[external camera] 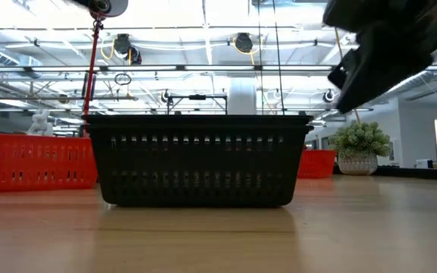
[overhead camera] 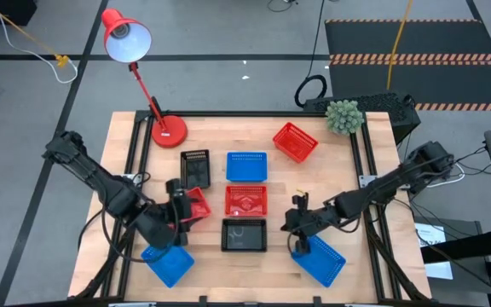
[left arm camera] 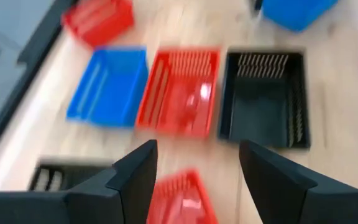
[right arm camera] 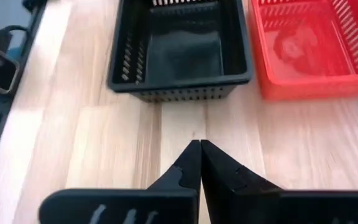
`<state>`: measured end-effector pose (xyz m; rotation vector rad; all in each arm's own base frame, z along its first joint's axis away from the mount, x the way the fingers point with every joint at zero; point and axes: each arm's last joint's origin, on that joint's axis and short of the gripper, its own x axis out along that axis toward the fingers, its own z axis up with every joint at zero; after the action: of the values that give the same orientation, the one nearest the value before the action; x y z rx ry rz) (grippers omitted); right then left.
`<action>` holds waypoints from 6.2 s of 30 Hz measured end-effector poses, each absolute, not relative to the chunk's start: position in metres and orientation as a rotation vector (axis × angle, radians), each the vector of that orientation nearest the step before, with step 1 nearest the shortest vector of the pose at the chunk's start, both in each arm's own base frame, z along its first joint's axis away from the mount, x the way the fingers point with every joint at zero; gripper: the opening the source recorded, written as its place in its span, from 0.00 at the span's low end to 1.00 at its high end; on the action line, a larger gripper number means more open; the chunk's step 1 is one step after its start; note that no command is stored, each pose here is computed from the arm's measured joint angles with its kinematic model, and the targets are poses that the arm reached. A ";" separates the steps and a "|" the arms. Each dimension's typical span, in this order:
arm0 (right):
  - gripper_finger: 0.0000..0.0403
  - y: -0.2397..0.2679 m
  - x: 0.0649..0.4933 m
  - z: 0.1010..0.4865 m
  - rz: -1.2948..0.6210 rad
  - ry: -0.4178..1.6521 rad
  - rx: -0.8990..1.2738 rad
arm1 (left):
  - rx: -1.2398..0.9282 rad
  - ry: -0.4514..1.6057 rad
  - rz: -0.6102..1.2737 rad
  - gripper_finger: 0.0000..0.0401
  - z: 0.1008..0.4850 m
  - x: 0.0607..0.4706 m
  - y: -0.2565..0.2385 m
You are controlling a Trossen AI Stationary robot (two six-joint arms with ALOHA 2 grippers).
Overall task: Stack baskets by color
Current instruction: Stack the bottom left red bin on the center red bin
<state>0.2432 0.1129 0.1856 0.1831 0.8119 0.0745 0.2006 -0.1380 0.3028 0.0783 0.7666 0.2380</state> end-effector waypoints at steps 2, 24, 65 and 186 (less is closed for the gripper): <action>0.00 0.113 0.238 0.192 0.081 0.807 0.181 | 0.051 0.809 0.272 0.57 0.291 0.192 -0.140; 0.00 0.115 0.222 0.210 0.090 0.773 0.188 | -0.133 0.933 0.252 0.57 0.190 0.161 -0.159; 0.00 0.115 0.222 0.210 0.104 0.771 0.152 | 0.094 1.153 0.208 0.03 0.209 0.181 -0.176; 0.00 0.067 0.197 0.233 -0.156 0.770 0.103 | 0.232 0.848 0.206 0.29 0.189 0.326 -0.106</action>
<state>0.1972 0.0674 0.2334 0.1030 0.7703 -0.1560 0.3265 -0.1057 0.1891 0.2320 0.8480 0.2061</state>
